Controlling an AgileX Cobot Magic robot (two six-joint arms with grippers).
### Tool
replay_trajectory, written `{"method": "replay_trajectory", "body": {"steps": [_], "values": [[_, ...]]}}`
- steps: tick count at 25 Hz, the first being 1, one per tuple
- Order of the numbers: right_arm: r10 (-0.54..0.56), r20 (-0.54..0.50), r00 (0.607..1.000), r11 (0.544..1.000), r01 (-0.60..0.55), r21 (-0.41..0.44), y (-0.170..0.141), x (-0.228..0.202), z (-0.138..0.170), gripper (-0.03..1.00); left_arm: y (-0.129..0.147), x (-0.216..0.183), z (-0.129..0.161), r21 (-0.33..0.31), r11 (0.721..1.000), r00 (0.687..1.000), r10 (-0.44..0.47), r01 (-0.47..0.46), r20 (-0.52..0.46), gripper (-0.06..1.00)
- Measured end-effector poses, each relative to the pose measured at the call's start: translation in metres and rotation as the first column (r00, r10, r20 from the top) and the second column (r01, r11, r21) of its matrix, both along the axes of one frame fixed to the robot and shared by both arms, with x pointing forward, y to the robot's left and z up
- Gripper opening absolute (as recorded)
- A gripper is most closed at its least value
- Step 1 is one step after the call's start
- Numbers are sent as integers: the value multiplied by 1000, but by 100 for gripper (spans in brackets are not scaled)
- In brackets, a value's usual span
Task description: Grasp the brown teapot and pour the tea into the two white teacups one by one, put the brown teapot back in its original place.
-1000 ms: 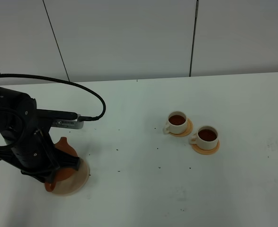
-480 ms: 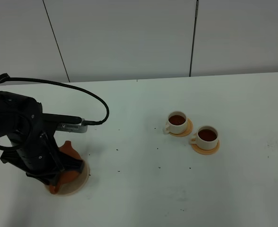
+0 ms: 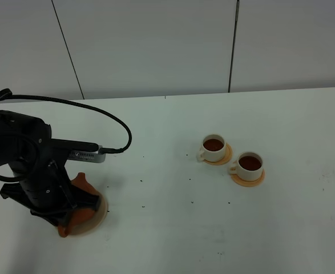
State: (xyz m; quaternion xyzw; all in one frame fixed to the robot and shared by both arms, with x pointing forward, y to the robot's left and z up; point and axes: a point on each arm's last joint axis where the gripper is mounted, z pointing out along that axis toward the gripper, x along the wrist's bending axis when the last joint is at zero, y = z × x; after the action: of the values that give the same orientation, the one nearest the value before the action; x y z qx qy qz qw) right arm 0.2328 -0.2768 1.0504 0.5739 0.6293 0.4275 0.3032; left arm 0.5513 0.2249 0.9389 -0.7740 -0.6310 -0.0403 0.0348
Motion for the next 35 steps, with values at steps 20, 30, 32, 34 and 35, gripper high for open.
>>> {"method": "replay_trajectory", "body": {"steps": [20,30,32,34,35], "values": [[0,0,1000,1000,0,0,0,0,0,24,0,-1,-3,7,1000,1000,-6,7,-22,17],[0,0,1000,1000,0,0,0,0,0,24,2,-6,-4,28,1000,996,2,1,-85,46],[0,0,1000,1000,0,0,0,0,0,24,2,-6,-4,29,1000,996,3,0,-88,52],[0,0,1000,1000,0,0,0,0,0,24,2,-7,-2,30,1000,996,4,-2,-92,56],[0,0,1000,1000,0,0,0,0,0,24,2,-8,0,29,1000,996,3,-1,-94,57]]}}
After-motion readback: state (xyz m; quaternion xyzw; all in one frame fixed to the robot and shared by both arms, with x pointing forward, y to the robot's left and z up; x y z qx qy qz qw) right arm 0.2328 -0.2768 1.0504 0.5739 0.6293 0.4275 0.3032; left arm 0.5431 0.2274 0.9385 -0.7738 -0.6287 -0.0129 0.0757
